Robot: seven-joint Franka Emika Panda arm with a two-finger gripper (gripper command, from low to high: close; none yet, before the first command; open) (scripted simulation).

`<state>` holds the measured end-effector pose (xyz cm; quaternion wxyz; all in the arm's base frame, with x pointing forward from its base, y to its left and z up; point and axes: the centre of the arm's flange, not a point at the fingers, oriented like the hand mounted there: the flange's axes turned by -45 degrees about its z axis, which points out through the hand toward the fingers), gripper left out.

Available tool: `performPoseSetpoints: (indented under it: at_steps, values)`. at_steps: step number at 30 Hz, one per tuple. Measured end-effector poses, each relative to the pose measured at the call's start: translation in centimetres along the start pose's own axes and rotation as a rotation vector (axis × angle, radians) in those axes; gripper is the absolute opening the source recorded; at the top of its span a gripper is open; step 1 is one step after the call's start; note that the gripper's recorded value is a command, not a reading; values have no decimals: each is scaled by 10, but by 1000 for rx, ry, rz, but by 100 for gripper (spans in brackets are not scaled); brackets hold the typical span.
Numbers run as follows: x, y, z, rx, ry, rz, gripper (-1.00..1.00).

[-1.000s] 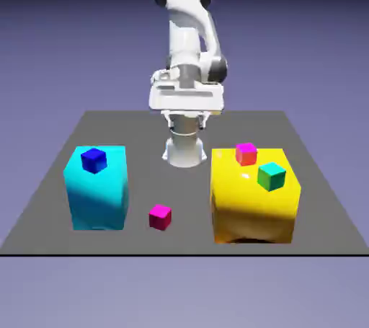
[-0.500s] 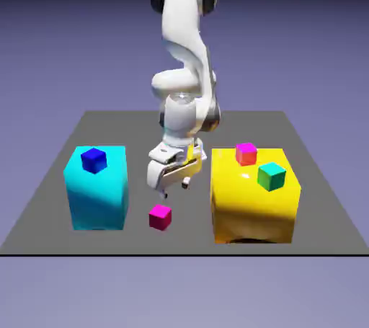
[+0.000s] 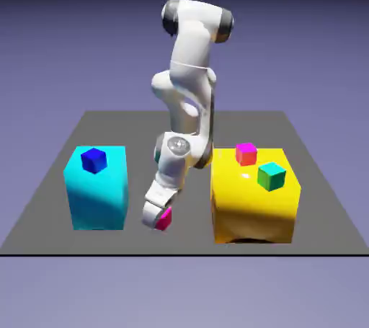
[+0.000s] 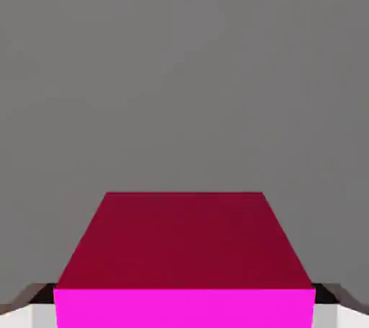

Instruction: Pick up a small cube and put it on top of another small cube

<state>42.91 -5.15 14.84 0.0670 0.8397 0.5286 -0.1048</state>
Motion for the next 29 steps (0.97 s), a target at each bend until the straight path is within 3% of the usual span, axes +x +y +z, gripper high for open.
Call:
performPoseSetpoints:
  at_steps: [4,7,19,21,25,26,29]
  values:
    - [-4,-2,-45,3,2,1,-100]
    - [-28,30,-91,-15,11,-67,-100]
    - [-222,85,-270,-58,2,-239,-100]
    - [-225,85,-272,-58,2,-240,-100]
    - [-220,88,-212,-58,2,-241,-100]
    - [-220,88,-202,-58,2,-240,100]
    - [-220,88,-217,-59,2,-241,100]
